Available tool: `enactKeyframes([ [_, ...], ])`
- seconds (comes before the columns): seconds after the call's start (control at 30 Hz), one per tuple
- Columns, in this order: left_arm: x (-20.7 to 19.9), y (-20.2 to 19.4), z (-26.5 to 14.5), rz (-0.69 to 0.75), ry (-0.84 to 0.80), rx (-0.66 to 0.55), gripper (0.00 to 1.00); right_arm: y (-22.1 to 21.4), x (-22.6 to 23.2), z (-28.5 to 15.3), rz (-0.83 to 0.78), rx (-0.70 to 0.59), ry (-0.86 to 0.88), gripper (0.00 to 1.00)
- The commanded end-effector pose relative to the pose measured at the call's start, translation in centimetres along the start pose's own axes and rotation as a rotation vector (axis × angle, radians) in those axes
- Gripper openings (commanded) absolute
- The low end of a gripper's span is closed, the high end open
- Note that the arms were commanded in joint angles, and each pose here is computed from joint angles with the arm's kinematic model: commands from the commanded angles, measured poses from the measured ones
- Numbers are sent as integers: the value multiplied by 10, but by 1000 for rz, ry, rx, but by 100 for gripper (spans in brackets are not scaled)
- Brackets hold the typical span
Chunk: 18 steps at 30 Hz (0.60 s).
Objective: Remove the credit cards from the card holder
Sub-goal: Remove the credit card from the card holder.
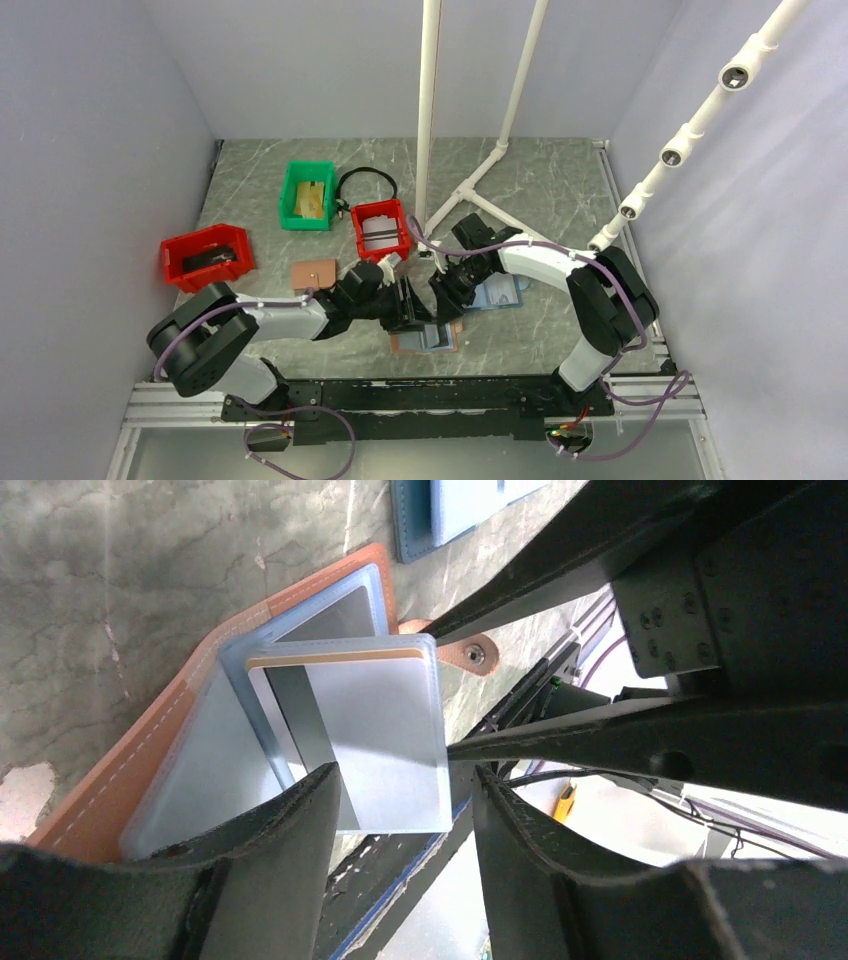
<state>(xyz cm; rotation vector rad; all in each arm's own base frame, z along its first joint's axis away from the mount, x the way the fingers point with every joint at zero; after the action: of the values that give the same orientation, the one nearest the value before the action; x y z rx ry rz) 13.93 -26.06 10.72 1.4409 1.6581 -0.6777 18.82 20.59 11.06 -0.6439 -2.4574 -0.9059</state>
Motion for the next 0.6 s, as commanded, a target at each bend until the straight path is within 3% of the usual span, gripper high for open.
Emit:
enactKeyframes([
  [0.0,-14,7,-11,38,-14,-86,56,10,-6,-8,-9,-24,-73,47],
  [0.43,0,3,-19,46,41,-117,51,17,1,-26,-75,-122,-74,47],
  [0.57,5,3,-12,37,70,-102,42,11,3,-11,-20,-85,23,38],
])
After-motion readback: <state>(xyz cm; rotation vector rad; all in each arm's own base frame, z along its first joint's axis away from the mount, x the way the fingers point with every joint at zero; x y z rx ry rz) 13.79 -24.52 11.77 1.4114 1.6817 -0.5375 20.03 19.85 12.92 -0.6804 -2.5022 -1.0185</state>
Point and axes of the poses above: each gripper's point midway between its finger pads, its own z axis out along the fingers, its own x axis along the line the jaws close on, y = z × x, the point moved 8 cm from there along -z, back along the fingers, and after that the axes turned 2 degrees about -z, right-handed, at the moved point
